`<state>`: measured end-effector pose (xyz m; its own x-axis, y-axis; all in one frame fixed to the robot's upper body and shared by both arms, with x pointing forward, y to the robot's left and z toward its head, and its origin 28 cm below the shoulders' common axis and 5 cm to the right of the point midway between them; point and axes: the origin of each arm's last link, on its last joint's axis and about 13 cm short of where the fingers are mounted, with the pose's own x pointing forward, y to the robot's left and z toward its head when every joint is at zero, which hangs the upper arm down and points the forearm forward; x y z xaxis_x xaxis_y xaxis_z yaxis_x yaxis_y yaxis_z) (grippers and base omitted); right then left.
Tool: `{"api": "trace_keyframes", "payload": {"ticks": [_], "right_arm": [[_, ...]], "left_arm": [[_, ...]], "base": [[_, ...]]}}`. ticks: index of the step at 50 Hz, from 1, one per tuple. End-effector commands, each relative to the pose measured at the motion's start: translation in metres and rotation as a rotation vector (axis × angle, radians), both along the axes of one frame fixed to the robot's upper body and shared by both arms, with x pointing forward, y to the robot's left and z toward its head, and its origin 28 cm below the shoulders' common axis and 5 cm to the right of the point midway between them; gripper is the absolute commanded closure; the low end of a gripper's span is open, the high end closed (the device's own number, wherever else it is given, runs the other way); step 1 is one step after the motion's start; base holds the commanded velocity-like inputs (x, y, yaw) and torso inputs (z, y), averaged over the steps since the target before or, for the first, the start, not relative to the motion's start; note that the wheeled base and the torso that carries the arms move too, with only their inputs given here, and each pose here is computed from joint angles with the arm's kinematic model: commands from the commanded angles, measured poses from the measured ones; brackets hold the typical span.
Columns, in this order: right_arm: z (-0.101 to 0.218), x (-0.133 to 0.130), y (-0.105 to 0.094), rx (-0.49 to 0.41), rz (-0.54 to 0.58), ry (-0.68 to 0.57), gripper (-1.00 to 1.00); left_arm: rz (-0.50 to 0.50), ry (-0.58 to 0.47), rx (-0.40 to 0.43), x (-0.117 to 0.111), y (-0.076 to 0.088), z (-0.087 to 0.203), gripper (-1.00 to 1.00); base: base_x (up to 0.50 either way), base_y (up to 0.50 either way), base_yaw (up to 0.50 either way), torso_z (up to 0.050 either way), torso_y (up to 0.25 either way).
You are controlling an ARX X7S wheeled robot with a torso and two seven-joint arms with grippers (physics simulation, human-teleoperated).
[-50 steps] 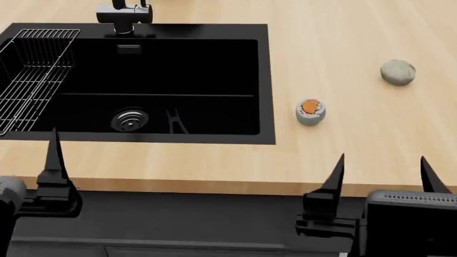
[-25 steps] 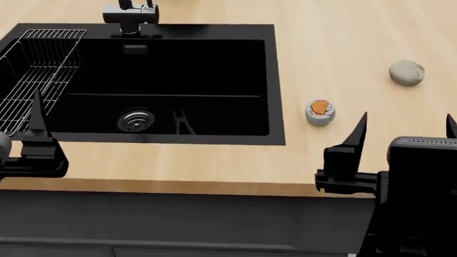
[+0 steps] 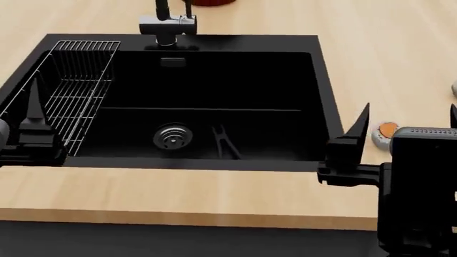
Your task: Turn the sink spout to the right.
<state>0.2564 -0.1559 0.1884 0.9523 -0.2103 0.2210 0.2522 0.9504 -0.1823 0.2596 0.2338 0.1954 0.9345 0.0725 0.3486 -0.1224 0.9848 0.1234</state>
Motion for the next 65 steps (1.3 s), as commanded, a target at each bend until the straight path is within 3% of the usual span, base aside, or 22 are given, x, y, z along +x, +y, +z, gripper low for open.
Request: {"api": "trace_keyframes", "payload": {"ticks": [1, 22, 53, 65], "right_arm": [[-0.0002, 0.0002, 0.0013, -0.008, 0.003, 0.002, -1.0], [0.0011, 0.0003, -0.0036, 0.028, -0.012, -0.002, -1.0], [-0.0005, -0.0021, -0.0028, 0.027, -0.016, -0.002, -1.0], [0.0005, -0.0037, -0.0026, 0.017, -0.015, -0.009, -1.0]], "left_arm": [[-0.004, 0.002, -0.003, 0.0009, 0.0009, 0.0005, -1.0], [-0.011, -0.004, 0.01, 0.0068, -0.001, 0.0061, -1.0], [-0.019, -0.008, 0.011, 0.0079, -0.0025, 0.0074, -1.0], [-0.025, -0.009, 0.006, 0.0086, -0.0032, 0.0077, -1.0]], "base": [[0.31, 0.32, 0.0, 0.0, 0.0], [0.31, 0.3, 0.0, 0.0, 0.0], [0.37, 0.0, 0.0, 0.0, 0.0], [0.06, 0.0, 0.0, 0.0, 0.001]]}}
